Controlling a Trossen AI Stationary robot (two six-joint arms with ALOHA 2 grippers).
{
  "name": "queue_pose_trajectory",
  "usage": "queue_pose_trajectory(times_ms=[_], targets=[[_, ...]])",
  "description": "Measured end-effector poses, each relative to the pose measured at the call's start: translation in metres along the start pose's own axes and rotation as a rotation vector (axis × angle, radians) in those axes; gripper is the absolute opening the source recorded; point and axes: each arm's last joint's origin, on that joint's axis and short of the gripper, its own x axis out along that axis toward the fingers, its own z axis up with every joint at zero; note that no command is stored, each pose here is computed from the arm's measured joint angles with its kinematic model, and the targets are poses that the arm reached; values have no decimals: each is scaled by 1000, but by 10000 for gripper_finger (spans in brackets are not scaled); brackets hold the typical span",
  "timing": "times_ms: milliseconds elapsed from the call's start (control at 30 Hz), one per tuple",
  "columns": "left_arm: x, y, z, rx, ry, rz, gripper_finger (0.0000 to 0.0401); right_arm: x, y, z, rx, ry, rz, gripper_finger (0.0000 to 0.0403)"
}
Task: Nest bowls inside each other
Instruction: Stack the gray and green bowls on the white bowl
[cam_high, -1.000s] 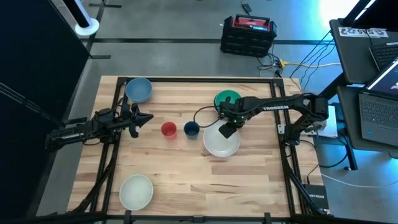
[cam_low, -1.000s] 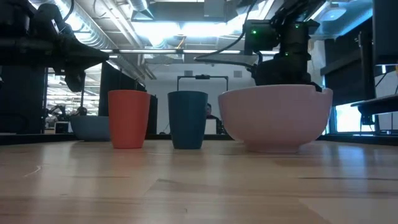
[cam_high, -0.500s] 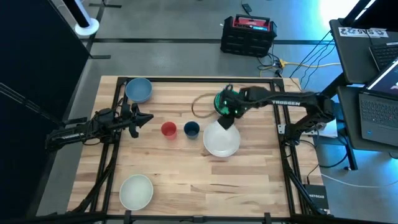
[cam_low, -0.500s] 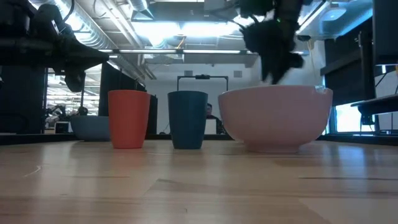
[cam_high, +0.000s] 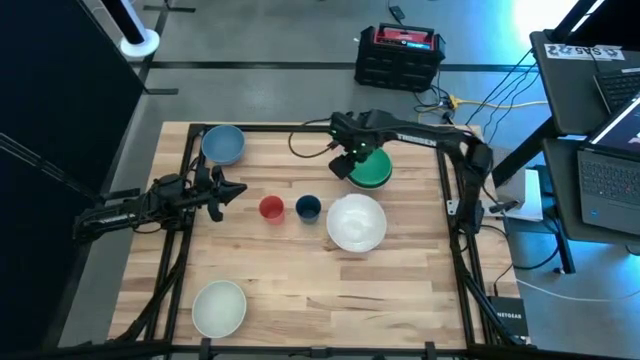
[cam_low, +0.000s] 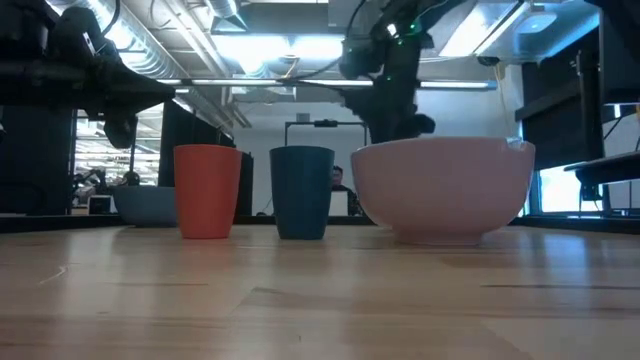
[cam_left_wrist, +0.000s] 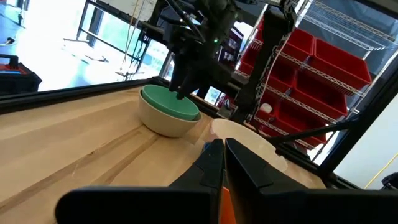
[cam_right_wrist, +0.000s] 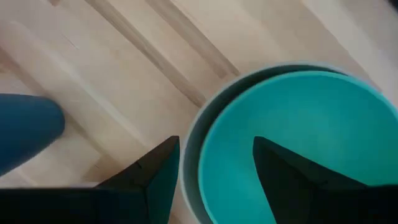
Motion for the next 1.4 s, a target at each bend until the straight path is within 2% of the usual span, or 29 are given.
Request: queue_pose_trajectory(times_ms=[667, 767, 867, 933, 1100, 1400], targets=[[0, 0, 0, 13, -1, 0, 0, 65, 13, 0, -17, 187, -2, 189], [0, 0, 0, 24, -1, 0, 0, 72, 12, 0, -41, 194, -30, 152], [0, 0, 0, 26, -1, 0, 0, 75, 9, 2, -59, 184, -66, 49], [0, 0, 0, 27, -2, -1, 0, 72, 6, 6, -81, 138, -114, 18], [0, 0, 1, 27, -6, -3, 0, 55, 4, 11, -130, 120, -143, 3], [0, 0, 1, 20, -8, -4, 0, -42, 62, -42, -299, 60, -43, 1]])
